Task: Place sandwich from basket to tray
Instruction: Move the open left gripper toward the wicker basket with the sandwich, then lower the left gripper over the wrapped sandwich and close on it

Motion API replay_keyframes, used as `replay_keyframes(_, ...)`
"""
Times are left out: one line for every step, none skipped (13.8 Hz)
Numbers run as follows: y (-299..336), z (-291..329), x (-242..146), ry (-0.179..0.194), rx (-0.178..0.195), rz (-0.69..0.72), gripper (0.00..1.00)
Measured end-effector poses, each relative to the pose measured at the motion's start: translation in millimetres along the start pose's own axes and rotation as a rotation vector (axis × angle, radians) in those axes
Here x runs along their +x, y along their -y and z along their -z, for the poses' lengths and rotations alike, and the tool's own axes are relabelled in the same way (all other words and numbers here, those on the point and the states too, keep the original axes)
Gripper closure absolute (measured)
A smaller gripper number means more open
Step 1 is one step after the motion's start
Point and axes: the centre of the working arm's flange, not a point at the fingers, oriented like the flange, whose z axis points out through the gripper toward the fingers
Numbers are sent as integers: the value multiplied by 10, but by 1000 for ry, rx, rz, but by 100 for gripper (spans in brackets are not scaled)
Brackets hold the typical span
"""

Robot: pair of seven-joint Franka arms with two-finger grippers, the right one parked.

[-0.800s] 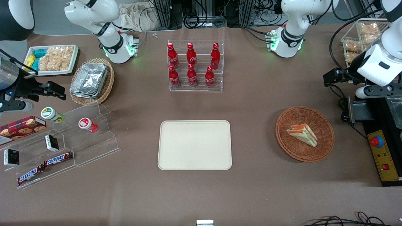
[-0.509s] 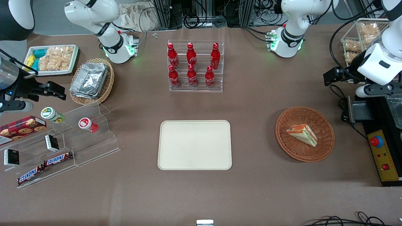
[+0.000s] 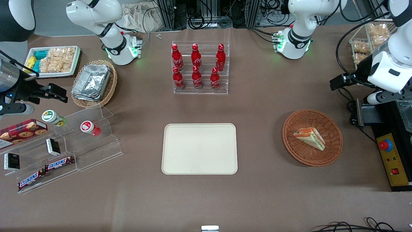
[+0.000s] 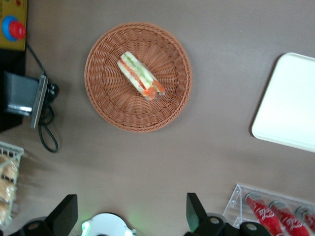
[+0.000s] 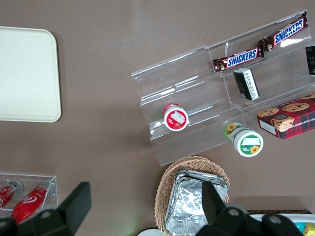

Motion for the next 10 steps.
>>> replay_keyframes(-10, -92, 27, 2, 1, 45, 0)
replay_keyframes(-23, -214, 64, 0, 0, 101, 0)
replay_keyframes(-36, -356, 99, 1, 0, 155, 0)
replay_keyframes(-46, -517, 132, 3, 1, 206, 0)
replay_keyframes(-53, -676, 155, 6, 3, 246, 0)
replay_keyframes(-50, -831, 176, 7, 4, 282, 0)
replay_keyframes(-24, -989, 202, 7, 3, 318, 0)
replay_keyframes(18, -1141, 232, 3, 0, 351, 0)
replay_keyframes(64, -1289, 257, -1, -3, 379, 0)
replay_keyframes(110, -1439, 280, -7, -8, 403, 0)
